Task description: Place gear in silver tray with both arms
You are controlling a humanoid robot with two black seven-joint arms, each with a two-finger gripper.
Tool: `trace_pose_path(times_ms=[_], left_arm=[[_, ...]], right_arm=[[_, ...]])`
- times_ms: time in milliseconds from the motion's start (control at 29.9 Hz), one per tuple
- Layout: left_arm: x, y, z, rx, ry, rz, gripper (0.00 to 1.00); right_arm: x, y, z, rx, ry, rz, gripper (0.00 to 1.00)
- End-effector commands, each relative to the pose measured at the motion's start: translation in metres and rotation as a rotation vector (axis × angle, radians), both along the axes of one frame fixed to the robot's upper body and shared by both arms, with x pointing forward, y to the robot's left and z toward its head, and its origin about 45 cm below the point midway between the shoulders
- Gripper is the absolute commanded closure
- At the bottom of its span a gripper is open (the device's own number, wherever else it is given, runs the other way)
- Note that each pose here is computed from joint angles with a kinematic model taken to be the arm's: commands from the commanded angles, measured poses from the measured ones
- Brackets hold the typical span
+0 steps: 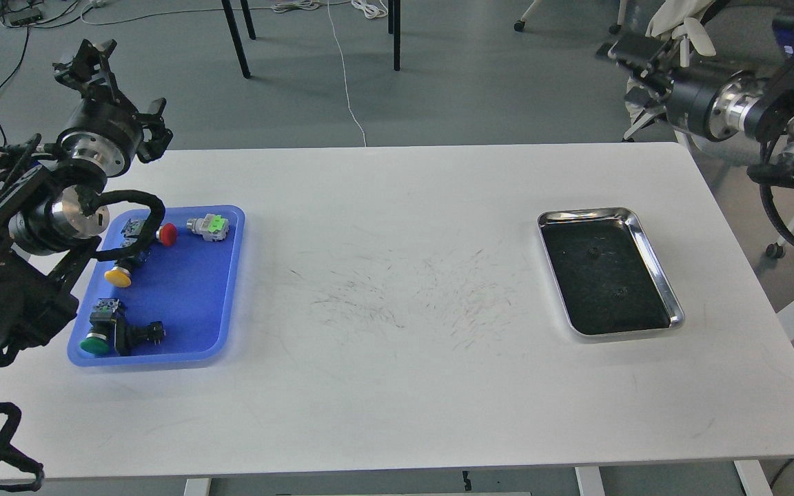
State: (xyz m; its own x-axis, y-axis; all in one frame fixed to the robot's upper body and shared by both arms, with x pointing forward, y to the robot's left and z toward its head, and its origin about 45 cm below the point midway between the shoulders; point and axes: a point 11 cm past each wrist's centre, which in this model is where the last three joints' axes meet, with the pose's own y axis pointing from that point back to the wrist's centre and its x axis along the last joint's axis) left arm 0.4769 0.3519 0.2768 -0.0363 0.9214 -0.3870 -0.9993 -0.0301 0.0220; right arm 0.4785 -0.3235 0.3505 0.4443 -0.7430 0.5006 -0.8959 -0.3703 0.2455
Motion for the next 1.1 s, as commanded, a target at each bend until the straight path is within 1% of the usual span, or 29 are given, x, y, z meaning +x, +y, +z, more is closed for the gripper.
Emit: trace_pose_path(times_ms=[0, 67, 134, 234, 368, 468, 602, 836, 936, 1070], left_arm=[[0.004, -0.004, 0.020, 0.016, -0.025, -0.011, 0.02], [0.005, -0.006, 0.022, 0.015, -0.030, -0.015, 0.02], [0.005, -0.006, 0.022, 0.014, -0.028, -0.014, 0.02], [0.007, -0.016, 0.014, -0.006, -0.015, -0.023, 0.02], [0.009, -0.045, 0.005, -0.053, -0.006, -0.064, 0.02], [0.008, -0.048, -0.003, -0.071, 0.004, -0.058, 0.02], [0.007, -0.053, -0.006, -0.095, 0.001, -0.056, 0.02], [0.003, -0.052, -0.017, -0.162, 0.008, -0.031, 0.02], [-0.002, -0.052, -0.030, -0.221, 0.028, -0.016, 0.02], [-0.001, -0.042, -0.032, -0.263, 0.021, 0.031, 0.02]], right_arm=[[0.004, -0.015, 0.034, 0.388, -0.059, -0.087, 0.06], [0.001, -0.028, 0.041, 0.627, -0.056, -0.129, 0.06], [-0.003, -0.046, 0.035, 0.830, -0.043, -0.181, 0.06], [-0.009, -0.057, 0.004, 1.077, -0.004, -0.211, 0.06], [-0.027, -0.061, -0.048, 1.244, 0.068, -0.229, 0.06], [-0.045, -0.061, -0.081, 1.317, 0.114, -0.218, 0.04], [-0.051, -0.055, -0.100, 1.362, 0.142, -0.232, 0.02], [-0.050, -0.057, -0.100, 1.382, 0.115, -0.259, 0.01], [-0.049, -0.059, -0.099, 1.386, 0.107, -0.275, 0.01], [-0.047, -0.066, -0.097, 1.411, 0.080, -0.302, 0.01]])
